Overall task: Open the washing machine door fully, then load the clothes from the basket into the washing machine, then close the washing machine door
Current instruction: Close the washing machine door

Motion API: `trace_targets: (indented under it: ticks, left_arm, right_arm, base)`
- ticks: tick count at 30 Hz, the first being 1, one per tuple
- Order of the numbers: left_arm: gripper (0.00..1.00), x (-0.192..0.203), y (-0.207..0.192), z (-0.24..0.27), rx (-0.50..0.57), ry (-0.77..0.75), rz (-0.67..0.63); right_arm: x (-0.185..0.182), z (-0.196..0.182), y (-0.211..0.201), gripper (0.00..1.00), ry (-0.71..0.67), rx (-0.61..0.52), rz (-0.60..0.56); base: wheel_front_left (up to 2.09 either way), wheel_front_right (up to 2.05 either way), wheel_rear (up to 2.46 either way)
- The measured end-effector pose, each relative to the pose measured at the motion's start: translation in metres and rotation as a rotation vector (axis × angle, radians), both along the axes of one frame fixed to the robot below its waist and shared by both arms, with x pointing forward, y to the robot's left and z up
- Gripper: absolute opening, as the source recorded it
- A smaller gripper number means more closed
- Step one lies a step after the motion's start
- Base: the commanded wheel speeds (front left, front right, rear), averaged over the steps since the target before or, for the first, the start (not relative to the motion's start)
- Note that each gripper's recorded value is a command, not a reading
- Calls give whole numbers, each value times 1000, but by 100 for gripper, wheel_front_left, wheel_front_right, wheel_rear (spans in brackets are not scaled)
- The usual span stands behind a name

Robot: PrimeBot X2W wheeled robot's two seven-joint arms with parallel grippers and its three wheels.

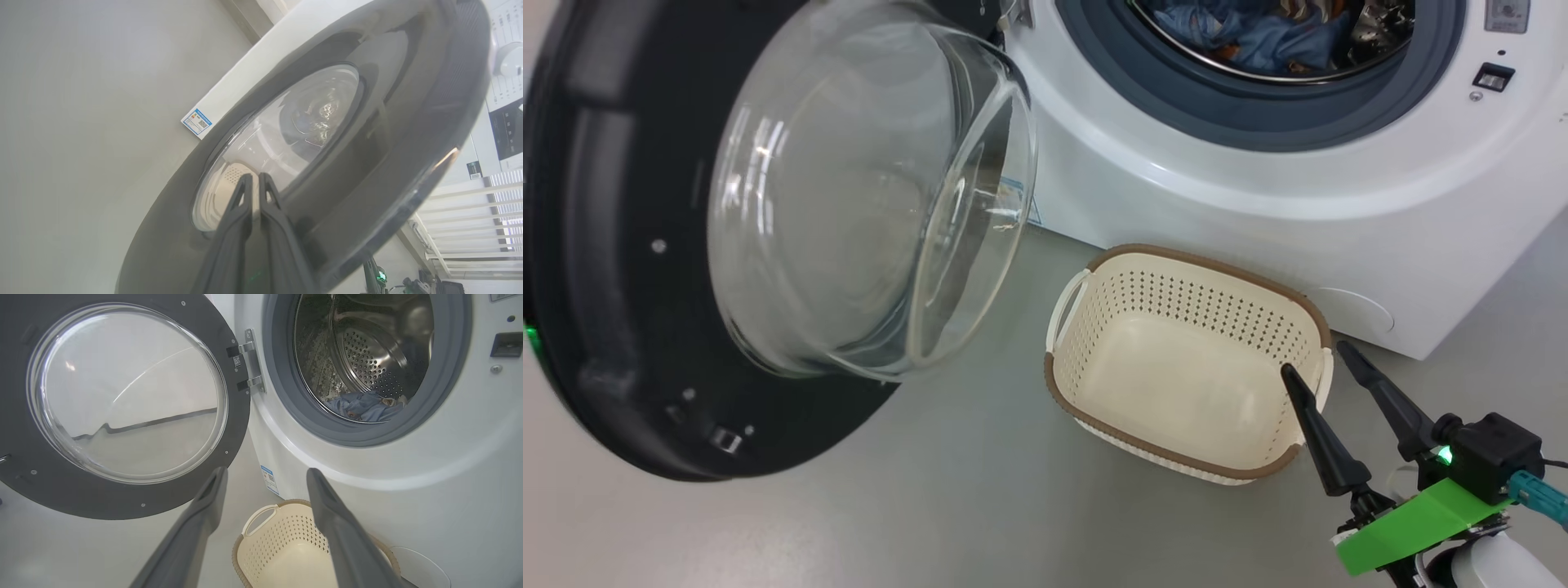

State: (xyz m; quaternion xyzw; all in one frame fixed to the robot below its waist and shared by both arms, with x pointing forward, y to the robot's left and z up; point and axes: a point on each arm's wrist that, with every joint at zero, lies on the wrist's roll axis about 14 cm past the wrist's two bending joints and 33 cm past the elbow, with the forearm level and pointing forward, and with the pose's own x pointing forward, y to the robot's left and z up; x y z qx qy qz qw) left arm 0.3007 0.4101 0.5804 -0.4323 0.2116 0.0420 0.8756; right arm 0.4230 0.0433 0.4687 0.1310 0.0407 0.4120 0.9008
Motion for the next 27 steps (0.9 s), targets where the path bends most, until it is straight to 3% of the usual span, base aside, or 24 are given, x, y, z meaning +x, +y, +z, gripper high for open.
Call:
trace_targets:
  ticks: [27]
  left_arm:
    - [0, 26, -141, 24, 11, -111, -535]
  right_arm:
    - [-6, 20, -47, 100, -25, 13, -169]
  base:
    - [0, 0, 0]
